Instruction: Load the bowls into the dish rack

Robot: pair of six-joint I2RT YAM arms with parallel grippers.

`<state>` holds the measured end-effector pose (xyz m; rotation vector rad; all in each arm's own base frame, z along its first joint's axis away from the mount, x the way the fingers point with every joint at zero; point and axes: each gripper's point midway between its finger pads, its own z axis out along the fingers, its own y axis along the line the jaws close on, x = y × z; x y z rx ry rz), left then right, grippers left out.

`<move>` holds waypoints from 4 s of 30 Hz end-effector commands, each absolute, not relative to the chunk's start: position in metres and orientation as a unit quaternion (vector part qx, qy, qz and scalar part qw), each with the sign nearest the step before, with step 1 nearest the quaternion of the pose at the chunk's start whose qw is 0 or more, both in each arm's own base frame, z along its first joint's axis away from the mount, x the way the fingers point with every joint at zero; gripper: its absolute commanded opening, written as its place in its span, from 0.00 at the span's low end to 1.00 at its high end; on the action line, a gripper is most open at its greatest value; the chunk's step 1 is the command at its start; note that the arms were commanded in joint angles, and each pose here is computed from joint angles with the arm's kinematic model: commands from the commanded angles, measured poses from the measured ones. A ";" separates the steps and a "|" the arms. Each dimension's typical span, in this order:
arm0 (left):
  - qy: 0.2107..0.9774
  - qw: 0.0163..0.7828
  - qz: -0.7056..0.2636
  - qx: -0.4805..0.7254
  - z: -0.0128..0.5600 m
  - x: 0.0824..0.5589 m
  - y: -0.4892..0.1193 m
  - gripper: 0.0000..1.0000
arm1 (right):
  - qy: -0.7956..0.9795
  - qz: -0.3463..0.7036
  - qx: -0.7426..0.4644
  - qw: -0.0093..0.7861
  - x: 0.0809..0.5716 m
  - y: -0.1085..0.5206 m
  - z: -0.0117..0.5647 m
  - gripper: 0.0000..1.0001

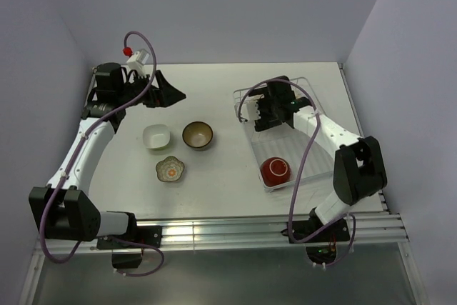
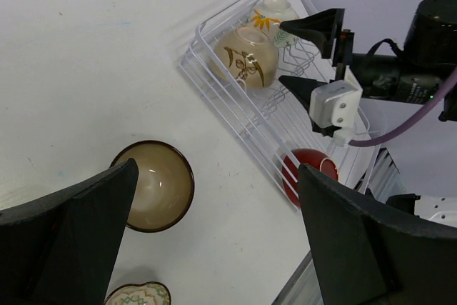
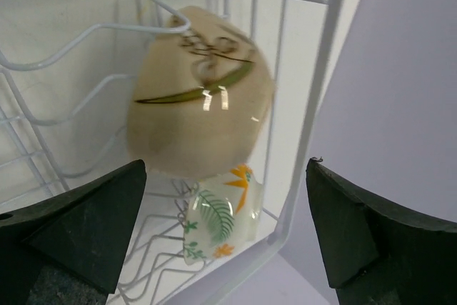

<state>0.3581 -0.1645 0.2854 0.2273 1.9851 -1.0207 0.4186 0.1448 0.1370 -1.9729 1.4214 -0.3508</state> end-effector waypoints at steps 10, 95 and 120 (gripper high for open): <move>0.794 0.472 -0.361 0.130 0.289 0.348 -0.152 1.00 | 0.535 -0.126 -0.732 0.403 0.383 0.147 0.203 1.00; 0.730 0.522 -0.390 0.208 0.351 0.357 -0.253 0.00 | 0.718 0.555 -0.152 0.391 0.293 0.224 0.354 0.95; 0.732 0.478 -0.451 0.180 0.350 0.351 -0.271 0.00 | 0.759 0.571 -0.054 0.307 0.308 0.278 0.337 1.00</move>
